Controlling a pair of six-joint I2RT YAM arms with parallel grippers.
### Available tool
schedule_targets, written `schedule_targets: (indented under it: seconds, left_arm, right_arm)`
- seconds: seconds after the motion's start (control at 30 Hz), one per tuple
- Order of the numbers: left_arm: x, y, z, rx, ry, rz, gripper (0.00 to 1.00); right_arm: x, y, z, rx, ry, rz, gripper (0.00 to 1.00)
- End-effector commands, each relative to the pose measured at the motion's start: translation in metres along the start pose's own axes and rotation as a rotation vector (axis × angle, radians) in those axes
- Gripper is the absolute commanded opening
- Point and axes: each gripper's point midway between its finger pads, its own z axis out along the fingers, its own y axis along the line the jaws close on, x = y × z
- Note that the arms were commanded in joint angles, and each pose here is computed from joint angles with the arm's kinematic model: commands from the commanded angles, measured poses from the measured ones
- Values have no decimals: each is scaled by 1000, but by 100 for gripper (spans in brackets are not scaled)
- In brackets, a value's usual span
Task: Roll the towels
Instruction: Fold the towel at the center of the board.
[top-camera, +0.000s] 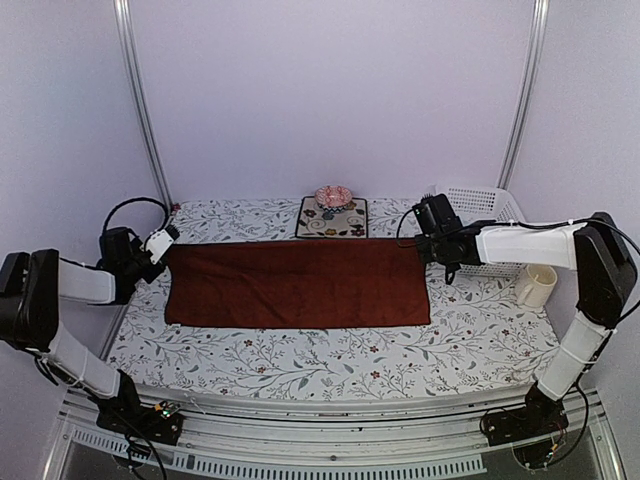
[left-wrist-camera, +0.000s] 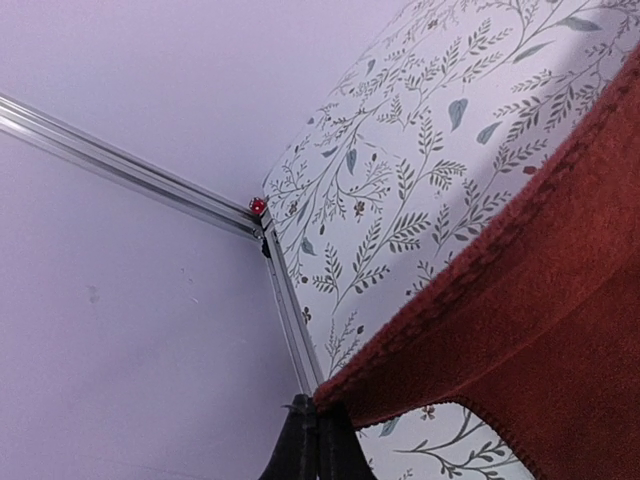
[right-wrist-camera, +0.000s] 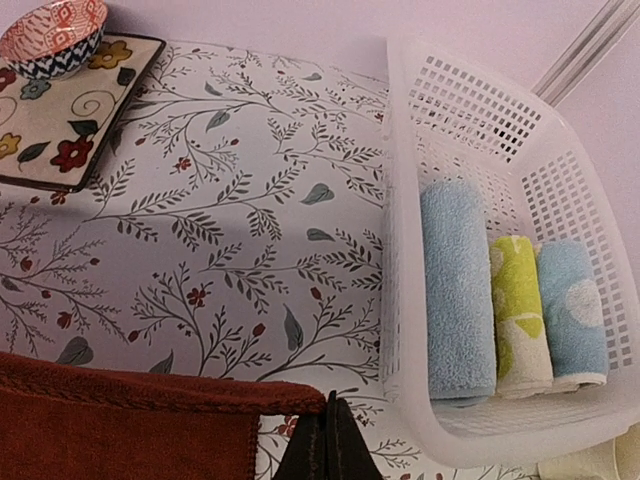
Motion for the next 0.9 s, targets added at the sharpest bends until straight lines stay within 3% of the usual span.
schedule_targets:
  seconds: [0.0,0.13,0.33,0.87]
  left_arm:
    - [-3,29,3,-84,0,-30,0]
    - [-3,21,5,-50,-7,-8,0]
    - [2,-11,-3,63,-24,64,0]
    - [15,-33,-29,121,-22,110,0]
  right_arm:
    - [-27,-25,10,100,-62,21,2]
    - [-30,-21,14,72,-63,13,2]
    - [2,-6,12,-24,-1,12,2]
    - [44,13,-7,-101,76,-28,2]
